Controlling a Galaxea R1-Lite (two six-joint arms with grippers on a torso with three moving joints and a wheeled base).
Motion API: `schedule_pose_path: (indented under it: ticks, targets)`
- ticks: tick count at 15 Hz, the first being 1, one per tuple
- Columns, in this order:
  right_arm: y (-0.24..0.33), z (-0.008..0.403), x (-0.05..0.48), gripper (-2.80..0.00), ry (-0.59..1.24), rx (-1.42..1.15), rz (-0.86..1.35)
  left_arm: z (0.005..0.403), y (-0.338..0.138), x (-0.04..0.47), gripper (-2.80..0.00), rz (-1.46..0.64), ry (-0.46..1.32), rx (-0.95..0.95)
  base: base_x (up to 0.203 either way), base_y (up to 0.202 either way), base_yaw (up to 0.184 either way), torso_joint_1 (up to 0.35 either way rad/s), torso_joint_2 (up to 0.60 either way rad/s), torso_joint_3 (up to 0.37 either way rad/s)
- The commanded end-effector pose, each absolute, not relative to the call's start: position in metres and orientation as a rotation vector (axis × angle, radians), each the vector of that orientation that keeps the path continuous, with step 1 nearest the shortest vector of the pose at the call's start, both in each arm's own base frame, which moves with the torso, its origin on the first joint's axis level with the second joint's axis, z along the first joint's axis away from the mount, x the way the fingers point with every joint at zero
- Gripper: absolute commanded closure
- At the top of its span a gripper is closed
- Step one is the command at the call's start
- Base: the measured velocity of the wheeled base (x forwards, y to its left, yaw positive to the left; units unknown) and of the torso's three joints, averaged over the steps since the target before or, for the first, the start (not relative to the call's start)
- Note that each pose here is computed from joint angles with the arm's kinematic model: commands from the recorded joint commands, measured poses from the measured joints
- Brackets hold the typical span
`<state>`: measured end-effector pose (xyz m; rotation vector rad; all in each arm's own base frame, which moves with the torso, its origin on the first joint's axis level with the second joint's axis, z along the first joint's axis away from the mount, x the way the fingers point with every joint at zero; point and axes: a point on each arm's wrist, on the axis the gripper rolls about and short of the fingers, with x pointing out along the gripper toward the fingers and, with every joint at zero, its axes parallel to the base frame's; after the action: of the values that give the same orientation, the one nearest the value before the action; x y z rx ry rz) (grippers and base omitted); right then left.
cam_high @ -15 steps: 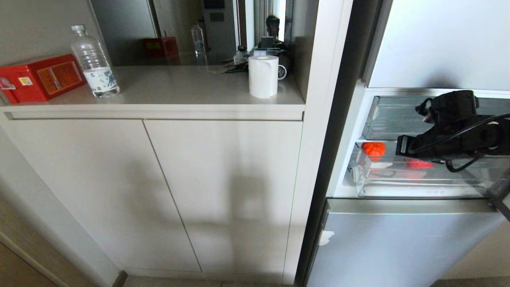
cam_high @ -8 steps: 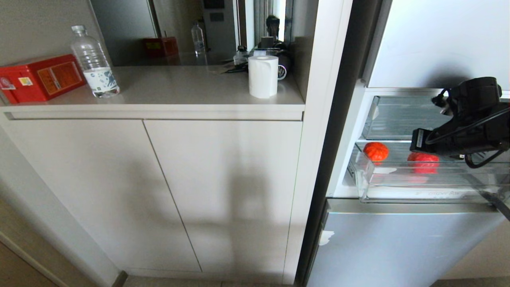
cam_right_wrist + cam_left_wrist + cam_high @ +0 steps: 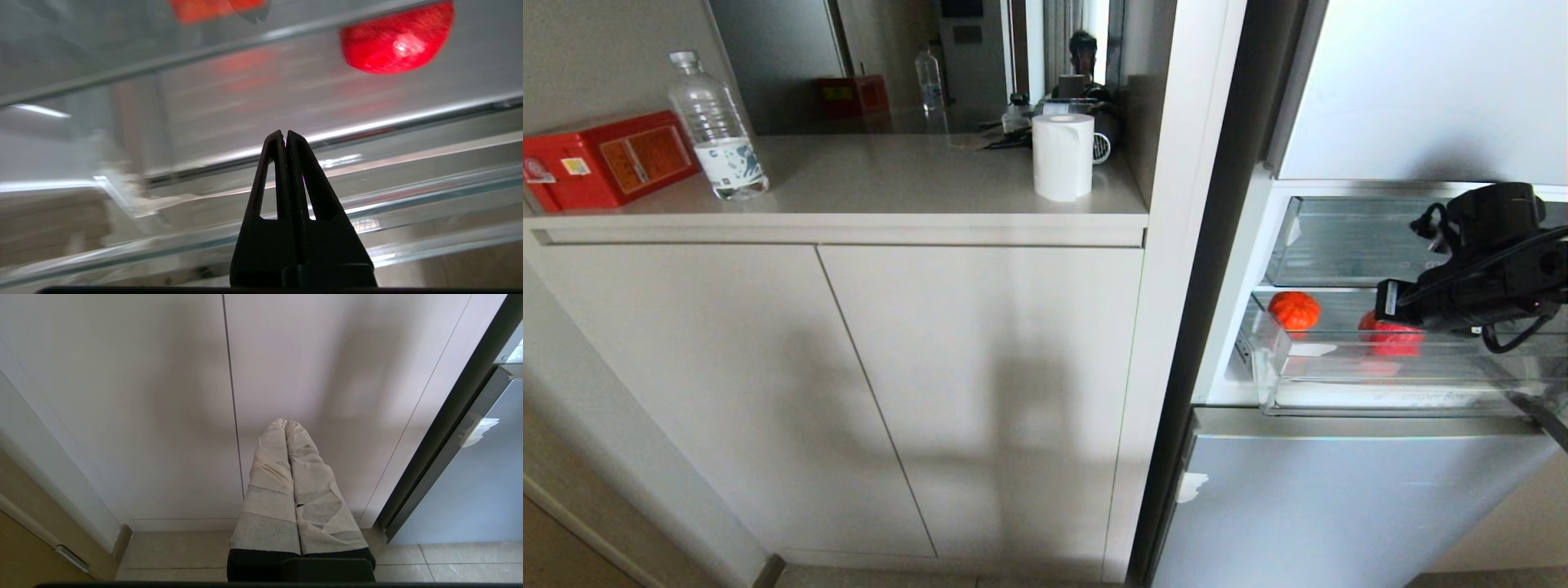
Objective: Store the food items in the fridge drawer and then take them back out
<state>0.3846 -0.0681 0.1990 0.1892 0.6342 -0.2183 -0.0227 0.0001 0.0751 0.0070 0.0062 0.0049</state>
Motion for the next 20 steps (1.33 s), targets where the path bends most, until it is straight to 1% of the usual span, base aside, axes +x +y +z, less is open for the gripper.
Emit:
schedule_pose_path:
  ticks: [1,11,20]
  targets:
    - [-0.076,0.187,0.389,0.0,0.666,0.192,-0.235,0.075,0.0,-0.023,0.0,0.006,0.006,0.008,0.0,0.0,0.0,0.0,0.0,0.0]
    - [-0.092,0.188,0.36,0.0,0.768,0.134,-0.251,0.075,0.0,-0.023,0.0,0.005,0.006,0.008,0.0,0.0,0.0,0.0,0.0,0.0]
    - [-0.091,0.18,0.308,0.0,0.858,0.049,-0.234,0.075,0.0,-0.023,0.0,0.006,0.006,0.007,0.0,0.0,0.0,0.0,0.0,0.0]
